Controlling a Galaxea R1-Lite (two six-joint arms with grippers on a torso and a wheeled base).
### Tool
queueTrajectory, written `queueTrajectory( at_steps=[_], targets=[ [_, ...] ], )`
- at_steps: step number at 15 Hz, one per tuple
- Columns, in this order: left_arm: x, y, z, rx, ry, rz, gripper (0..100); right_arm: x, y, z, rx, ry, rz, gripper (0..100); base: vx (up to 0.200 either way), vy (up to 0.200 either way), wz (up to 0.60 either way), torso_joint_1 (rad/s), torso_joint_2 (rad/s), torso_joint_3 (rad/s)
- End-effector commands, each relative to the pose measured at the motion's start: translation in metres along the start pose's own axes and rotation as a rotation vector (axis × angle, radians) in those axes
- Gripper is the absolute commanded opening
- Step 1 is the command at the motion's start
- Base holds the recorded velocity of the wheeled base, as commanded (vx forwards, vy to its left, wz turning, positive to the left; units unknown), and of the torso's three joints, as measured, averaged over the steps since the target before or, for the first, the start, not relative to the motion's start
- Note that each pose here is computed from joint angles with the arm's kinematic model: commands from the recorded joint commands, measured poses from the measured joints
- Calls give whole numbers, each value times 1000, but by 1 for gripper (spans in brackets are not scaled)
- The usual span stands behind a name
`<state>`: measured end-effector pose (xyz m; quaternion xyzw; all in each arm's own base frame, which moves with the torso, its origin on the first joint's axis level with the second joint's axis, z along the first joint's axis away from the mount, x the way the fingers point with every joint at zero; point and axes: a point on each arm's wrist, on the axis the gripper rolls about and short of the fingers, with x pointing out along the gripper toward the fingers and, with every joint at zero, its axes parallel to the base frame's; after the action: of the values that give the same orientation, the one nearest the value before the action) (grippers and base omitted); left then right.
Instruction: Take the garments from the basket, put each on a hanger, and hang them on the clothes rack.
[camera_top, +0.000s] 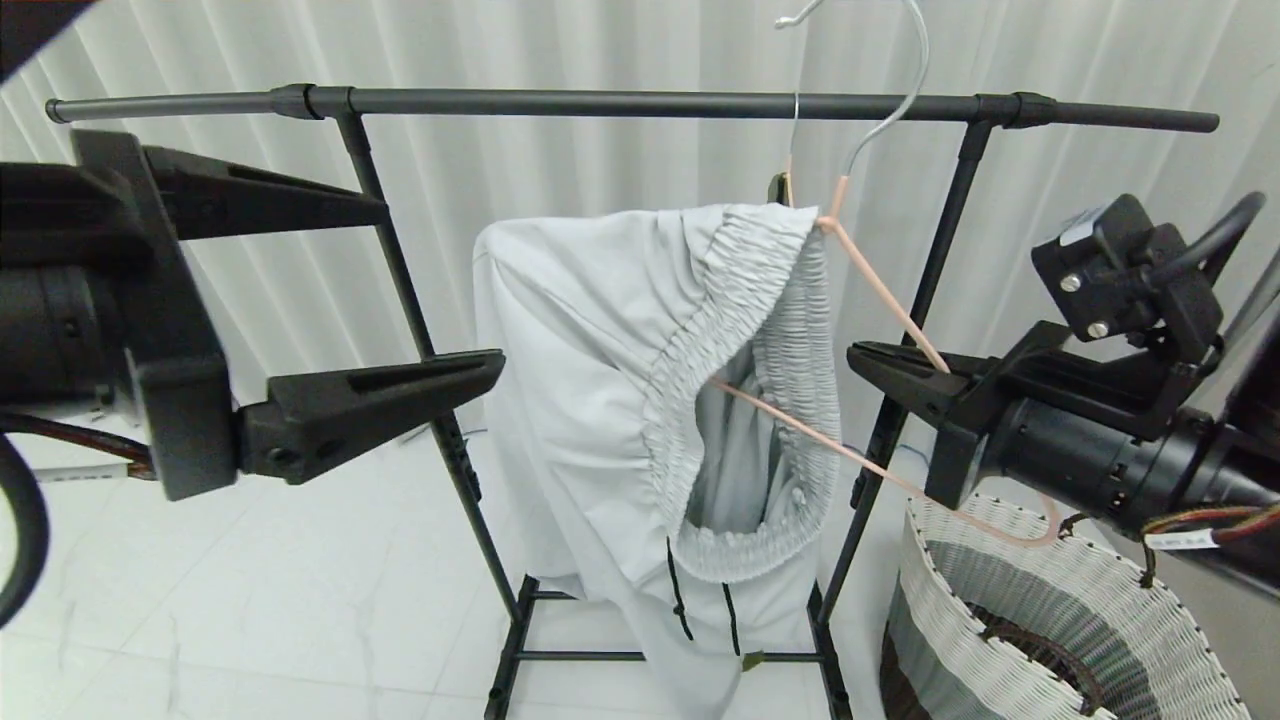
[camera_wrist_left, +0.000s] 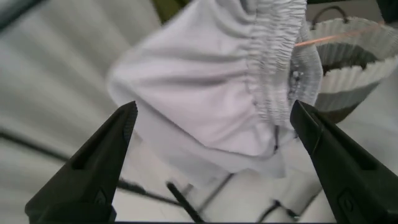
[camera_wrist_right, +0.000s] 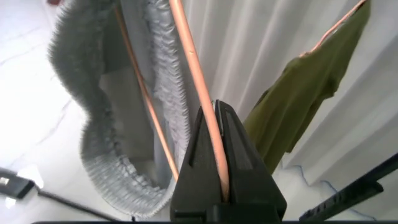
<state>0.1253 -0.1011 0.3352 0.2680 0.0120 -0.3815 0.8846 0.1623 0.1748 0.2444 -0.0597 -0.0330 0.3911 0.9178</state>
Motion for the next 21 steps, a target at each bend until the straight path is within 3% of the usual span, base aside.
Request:
queueTrajectory(
  at_steps=[1, 7, 9, 15, 16, 21],
  targets=[
    [1, 18, -5, 89, -21, -11, 100, -18, -2, 5, -13, -23, 19, 0, 0, 0, 0, 0, 0, 0],
    [64, 13, -14, 172, -9, -232, 100, -22, 13, -8, -84, 11, 119, 0, 0, 0, 0, 0, 0, 0],
    [77, 7, -18, 169, -7, -293, 100, -21, 15, -9, -94, 17, 130, 0, 0, 0, 0, 0, 0, 0],
    [91, 5, -26, 155, 25, -321, 100, -21, 21, -11, -123, 18, 159, 0, 0, 0, 0, 0, 0, 0],
    [91, 4, -26, 155, 27, -324, 0, -21, 21, -10, -132, 16, 160, 0, 0, 0, 0, 0, 0, 0],
    [90, 0, -34, 148, 51, -338, 0, -18, 21, -11, -132, 18, 148, 0, 0, 0, 0, 0, 0, 0]
  ],
)
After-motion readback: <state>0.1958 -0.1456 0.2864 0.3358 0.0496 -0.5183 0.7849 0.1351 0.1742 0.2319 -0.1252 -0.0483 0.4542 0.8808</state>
